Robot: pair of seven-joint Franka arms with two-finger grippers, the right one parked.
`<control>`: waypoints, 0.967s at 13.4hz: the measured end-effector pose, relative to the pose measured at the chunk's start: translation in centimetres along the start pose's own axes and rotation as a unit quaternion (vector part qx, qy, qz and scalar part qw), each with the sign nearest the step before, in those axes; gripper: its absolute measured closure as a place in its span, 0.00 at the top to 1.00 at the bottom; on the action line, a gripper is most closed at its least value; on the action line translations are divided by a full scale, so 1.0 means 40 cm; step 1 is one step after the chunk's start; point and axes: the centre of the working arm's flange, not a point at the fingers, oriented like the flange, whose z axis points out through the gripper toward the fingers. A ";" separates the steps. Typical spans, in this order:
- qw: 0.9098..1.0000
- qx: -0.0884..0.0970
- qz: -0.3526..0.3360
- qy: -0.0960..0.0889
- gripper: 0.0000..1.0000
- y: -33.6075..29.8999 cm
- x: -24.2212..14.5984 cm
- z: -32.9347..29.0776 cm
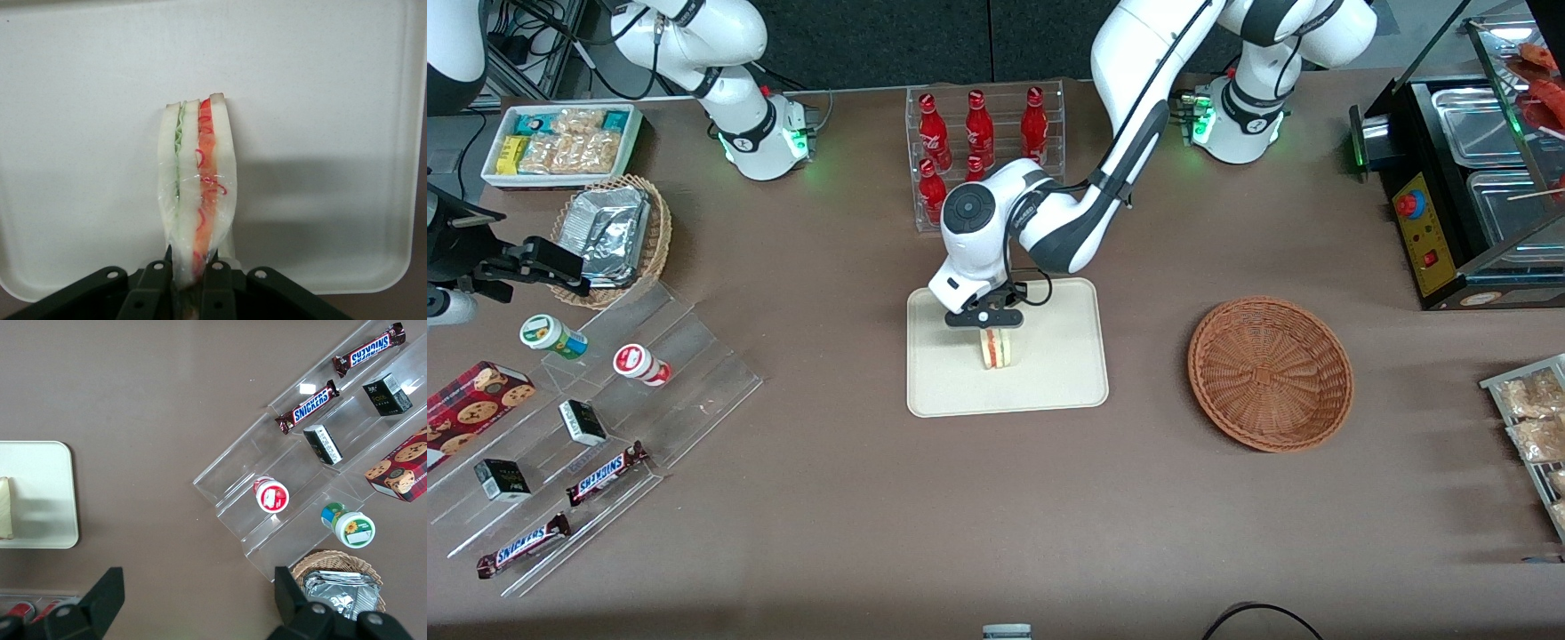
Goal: Place sandwich from basket to tray
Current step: 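Lower the sandwich onto the tray and open the left gripper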
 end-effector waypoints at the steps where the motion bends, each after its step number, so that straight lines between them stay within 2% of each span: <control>1: 1.000 0.002 -0.001 -0.001 0.15 -0.004 0.002 0.005; 2: 1.000 0.004 -0.001 -0.001 0.15 -0.007 0.003 0.010; 3: 1.000 0.005 -0.001 -0.002 0.22 -0.009 0.003 0.014; 7: 1.000 0.003 -0.002 0.000 0.61 -0.009 0.008 0.005; 10: 1.000 0.003 -0.014 0.003 0.92 -0.021 0.024 -0.090; 11: 1.000 0.009 -0.027 0.001 0.99 -0.042 0.035 -0.146; 13: 0.998 0.018 -0.056 -0.005 1.00 -0.125 0.071 -0.286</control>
